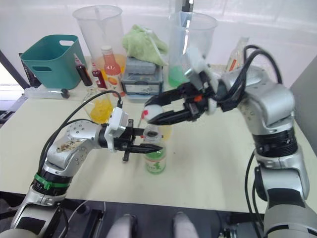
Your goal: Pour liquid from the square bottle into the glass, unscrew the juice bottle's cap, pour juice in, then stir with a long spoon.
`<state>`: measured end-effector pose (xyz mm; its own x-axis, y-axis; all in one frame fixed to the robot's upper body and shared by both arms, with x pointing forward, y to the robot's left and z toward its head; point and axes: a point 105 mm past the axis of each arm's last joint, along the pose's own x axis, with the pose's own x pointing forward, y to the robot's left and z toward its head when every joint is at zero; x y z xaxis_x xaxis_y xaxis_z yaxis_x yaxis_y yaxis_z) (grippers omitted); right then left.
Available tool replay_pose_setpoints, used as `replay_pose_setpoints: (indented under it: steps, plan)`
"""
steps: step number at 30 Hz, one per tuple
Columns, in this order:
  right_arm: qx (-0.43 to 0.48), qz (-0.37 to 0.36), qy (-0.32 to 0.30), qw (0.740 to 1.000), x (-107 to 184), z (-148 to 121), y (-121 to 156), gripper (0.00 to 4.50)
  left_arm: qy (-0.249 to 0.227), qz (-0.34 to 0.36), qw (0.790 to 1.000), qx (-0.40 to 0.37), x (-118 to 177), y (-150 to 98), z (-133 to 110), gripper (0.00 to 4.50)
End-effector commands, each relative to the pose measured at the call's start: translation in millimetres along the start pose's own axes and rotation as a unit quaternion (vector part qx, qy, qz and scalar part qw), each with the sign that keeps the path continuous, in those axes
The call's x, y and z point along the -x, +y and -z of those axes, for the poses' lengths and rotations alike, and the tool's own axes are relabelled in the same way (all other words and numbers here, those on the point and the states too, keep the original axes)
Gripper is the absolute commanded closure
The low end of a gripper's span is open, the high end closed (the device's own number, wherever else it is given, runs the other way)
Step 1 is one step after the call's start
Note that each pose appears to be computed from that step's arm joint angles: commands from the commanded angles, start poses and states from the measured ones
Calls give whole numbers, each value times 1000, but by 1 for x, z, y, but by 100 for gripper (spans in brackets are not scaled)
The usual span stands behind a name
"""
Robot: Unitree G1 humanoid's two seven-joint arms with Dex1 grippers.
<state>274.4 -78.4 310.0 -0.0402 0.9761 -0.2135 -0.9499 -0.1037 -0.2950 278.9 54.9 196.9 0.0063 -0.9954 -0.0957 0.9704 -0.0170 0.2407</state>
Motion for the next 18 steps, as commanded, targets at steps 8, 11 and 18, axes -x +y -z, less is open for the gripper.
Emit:
replay_pose_setpoints:
  steps: [8, 11, 18]
  plan:
    - [-38, 280, 16, 959, 104, 15, -21, 285, 36, -1, 999, 30, -1, 0, 23, 312]
    - [-63, 420, 45, 904, 160, 46, -28, 285, 31, 0, 999, 31, -2, 0, 23, 312]
    - [-123, 560, 67, 817, 201, 113, -16, 285, 24, -1, 999, 33, -5, -3, 24, 312]
